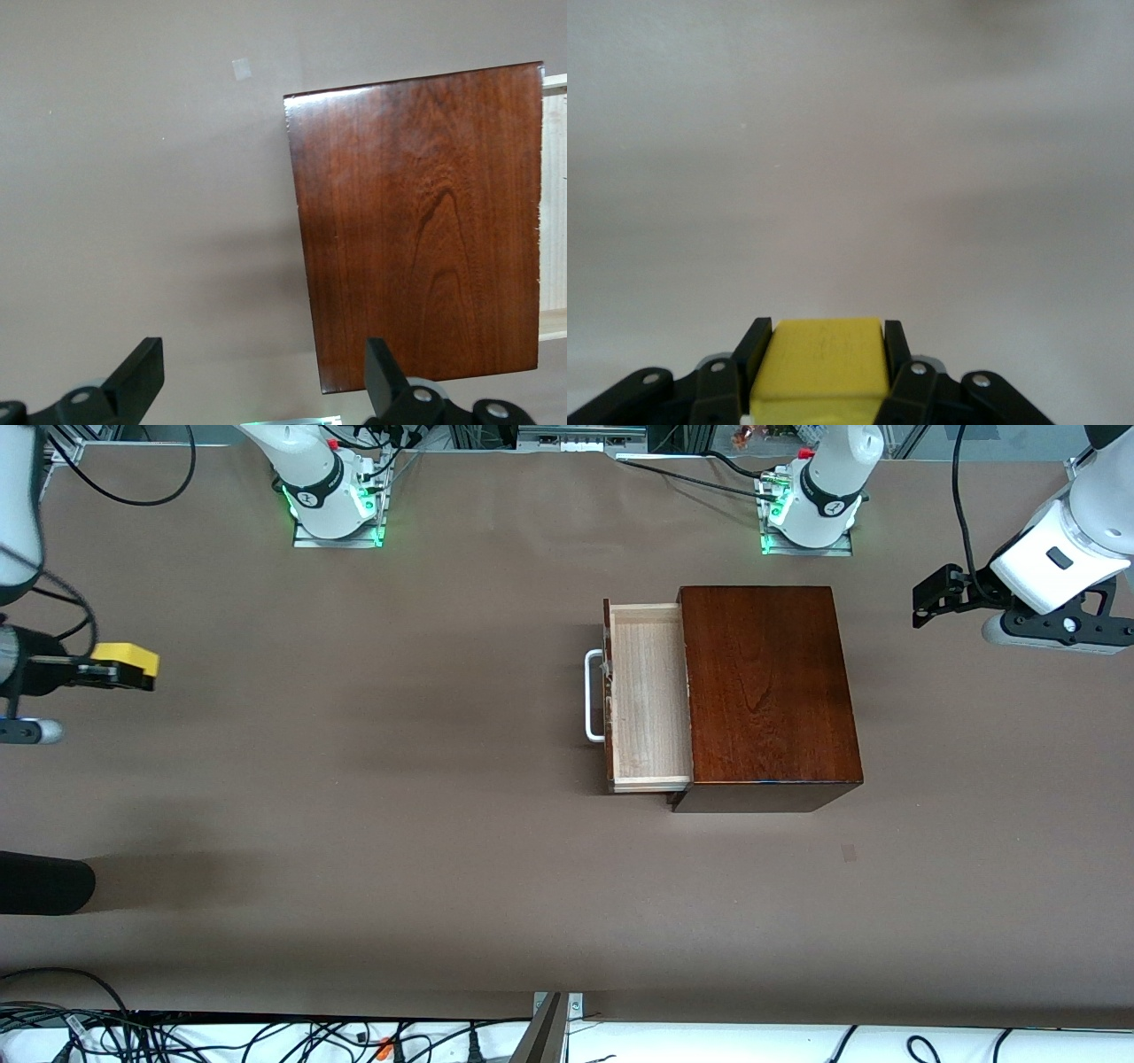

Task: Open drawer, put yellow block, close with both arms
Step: 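Lift the yellow cube and carry it over the open drawer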

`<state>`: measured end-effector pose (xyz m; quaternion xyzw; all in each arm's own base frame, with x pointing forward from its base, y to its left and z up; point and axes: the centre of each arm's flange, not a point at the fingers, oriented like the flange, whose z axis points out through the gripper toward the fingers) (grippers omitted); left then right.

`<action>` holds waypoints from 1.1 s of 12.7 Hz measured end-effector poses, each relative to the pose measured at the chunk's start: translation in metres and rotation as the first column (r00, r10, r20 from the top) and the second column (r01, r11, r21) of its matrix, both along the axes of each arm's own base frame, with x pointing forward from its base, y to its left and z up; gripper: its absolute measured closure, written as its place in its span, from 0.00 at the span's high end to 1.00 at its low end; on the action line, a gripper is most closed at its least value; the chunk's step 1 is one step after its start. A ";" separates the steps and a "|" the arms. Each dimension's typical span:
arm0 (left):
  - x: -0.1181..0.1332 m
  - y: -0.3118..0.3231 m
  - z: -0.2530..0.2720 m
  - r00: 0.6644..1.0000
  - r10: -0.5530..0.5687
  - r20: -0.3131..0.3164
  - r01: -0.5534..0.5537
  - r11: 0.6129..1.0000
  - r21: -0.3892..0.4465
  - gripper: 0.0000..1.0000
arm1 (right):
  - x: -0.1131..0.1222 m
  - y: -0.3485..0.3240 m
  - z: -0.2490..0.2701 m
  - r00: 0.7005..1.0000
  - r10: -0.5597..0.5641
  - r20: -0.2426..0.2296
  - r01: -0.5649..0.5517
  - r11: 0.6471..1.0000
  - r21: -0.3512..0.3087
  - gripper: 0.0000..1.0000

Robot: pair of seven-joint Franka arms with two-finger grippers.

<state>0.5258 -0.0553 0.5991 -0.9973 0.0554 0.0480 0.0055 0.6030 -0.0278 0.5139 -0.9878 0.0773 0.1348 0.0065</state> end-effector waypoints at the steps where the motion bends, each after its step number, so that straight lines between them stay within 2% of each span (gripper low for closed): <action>1: 0.000 -0.007 0.002 1.000 -0.012 0.005 0.012 1.000 0.000 1.00 | 0.000 0.035 0.008 0.998 -0.065 -0.009 0.064 0.997 -0.033 0.56; 3: 0.000 -0.014 0.004 1.000 -0.023 0.009 0.023 1.000 0.001 1.00 | -0.006 0.114 0.024 0.980 -0.196 -0.010 0.195 0.977 -0.085 0.56; 5: 0.000 -0.014 0.004 1.000 -0.022 0.004 0.022 1.000 0.001 1.00 | -0.018 0.188 0.034 0.935 -0.355 -0.010 0.352 0.931 -0.093 0.56; 8: 0.000 -0.012 0.005 1.000 -0.018 0.000 0.018 1.000 0.002 1.00 | -0.042 0.293 0.031 0.829 -0.559 0.017 0.556 0.820 -0.134 0.56; 11: 0.002 -0.010 0.004 1.000 -0.013 -0.005 0.013 1.000 0.002 1.00 | -0.060 0.380 0.019 0.695 -0.718 0.036 0.717 0.690 -0.100 0.56; 14: 0.004 -0.008 0.003 1.000 -0.011 -0.006 0.011 1.000 0.002 1.00 | -0.083 0.459 0.006 0.570 -0.818 0.072 0.821 0.566 -0.065 0.56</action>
